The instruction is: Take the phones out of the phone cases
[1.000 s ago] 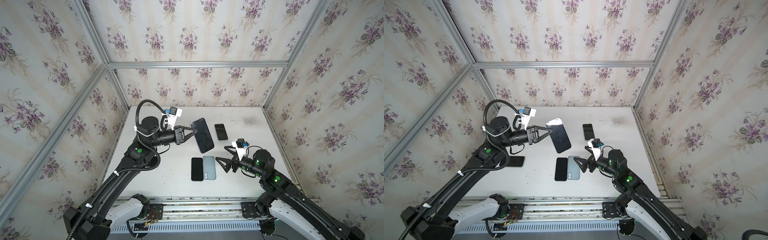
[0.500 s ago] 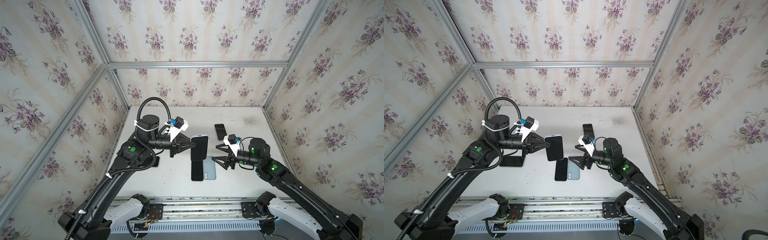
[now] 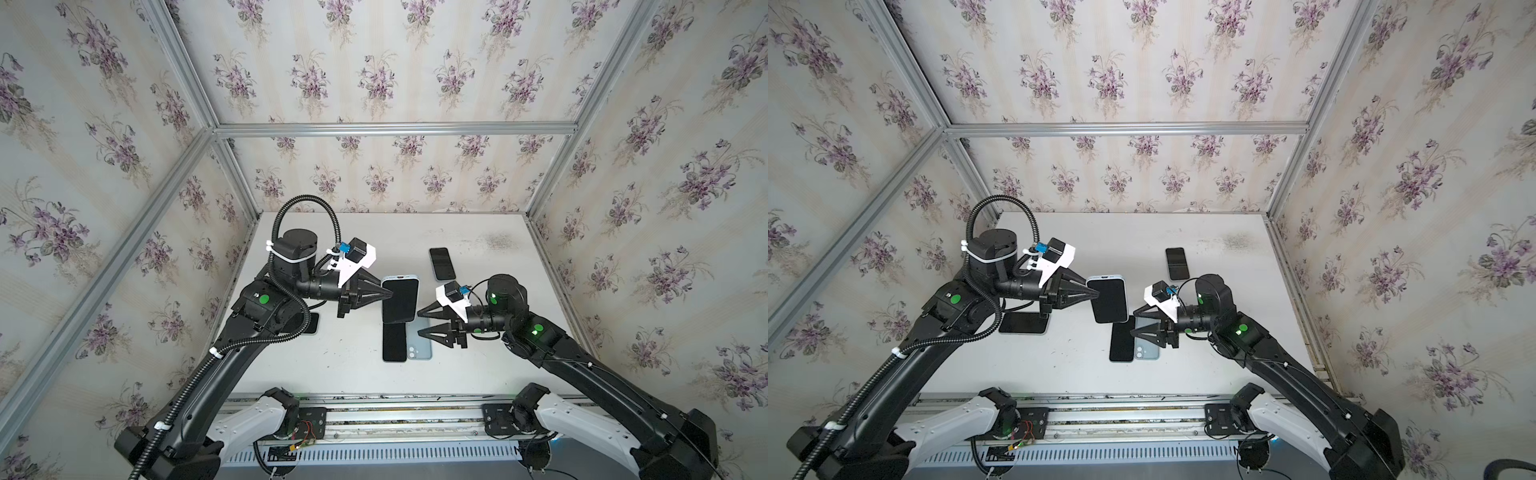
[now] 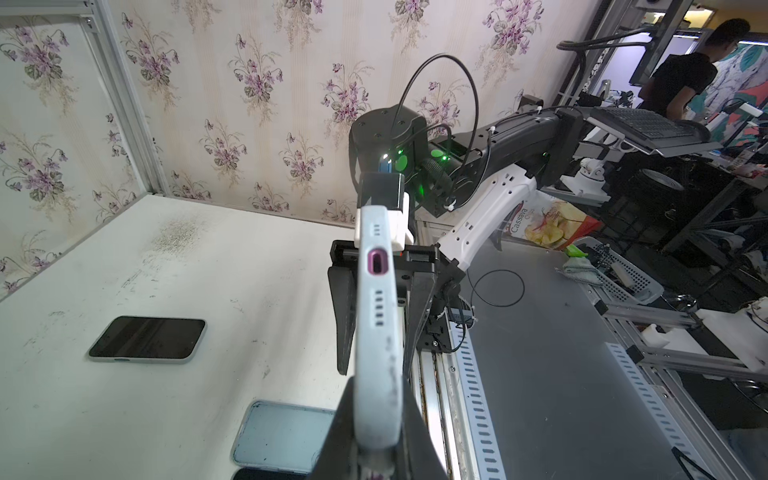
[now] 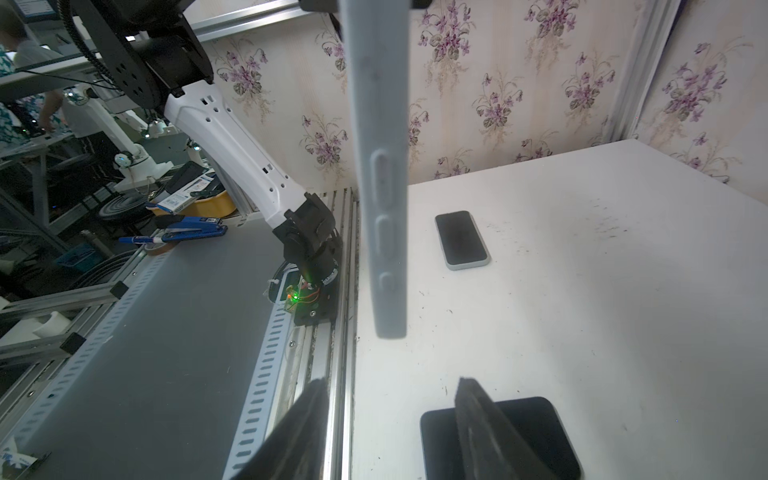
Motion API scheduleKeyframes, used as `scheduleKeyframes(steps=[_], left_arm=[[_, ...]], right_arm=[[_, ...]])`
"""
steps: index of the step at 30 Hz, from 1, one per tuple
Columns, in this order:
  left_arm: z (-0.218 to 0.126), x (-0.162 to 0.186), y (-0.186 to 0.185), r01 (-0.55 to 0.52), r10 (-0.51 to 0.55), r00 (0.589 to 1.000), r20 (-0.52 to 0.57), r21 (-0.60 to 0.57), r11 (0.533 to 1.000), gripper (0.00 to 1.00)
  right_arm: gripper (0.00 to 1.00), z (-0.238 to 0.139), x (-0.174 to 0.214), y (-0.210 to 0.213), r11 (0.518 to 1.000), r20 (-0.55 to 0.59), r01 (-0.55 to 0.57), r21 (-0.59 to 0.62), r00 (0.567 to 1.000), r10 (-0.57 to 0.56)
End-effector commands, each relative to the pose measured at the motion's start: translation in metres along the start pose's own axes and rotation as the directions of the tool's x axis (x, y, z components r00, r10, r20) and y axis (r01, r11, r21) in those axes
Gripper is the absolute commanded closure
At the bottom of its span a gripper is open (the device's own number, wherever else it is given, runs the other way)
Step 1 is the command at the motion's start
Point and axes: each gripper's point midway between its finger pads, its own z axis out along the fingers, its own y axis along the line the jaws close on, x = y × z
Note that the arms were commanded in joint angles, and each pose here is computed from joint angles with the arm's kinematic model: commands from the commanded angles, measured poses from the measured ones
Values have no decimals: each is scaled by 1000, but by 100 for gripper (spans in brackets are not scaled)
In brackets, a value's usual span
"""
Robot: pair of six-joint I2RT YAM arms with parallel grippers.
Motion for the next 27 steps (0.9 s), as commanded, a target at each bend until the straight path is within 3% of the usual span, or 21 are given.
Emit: scheduleKeyframes(steps=[1, 16, 27], left_arm=[[-1, -5, -5, -53, 52, 998, 23, 29, 998, 100], [0, -2, -5, -42, 41, 999, 21, 35, 999, 100], [-1, -2, -7, -43, 42, 999, 24, 36, 998, 100]], right_arm=[[50, 4, -11, 3, 998, 29, 53, -23, 998, -52], [56, 7, -25, 7, 996, 73, 73, -52, 995, -69], [74, 9, -24, 7, 995, 70, 70, -66, 995, -66]])
